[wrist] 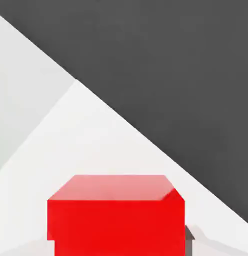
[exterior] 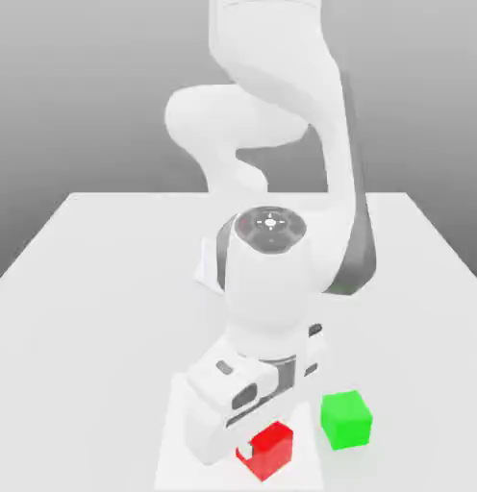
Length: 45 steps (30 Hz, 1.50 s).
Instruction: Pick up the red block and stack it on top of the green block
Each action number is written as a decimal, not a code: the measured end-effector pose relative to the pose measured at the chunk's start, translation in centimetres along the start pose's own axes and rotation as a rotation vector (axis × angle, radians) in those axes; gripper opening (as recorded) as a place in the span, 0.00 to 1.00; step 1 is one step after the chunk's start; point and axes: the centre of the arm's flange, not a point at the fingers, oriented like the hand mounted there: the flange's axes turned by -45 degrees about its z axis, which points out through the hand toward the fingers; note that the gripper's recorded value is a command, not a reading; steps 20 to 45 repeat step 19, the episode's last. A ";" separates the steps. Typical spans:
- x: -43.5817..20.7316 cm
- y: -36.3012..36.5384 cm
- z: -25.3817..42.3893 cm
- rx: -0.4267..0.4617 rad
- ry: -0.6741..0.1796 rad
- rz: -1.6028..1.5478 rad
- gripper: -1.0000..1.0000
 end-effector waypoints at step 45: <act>3.2 -12.2 -3.8 0.001 0.000 -0.356 1.00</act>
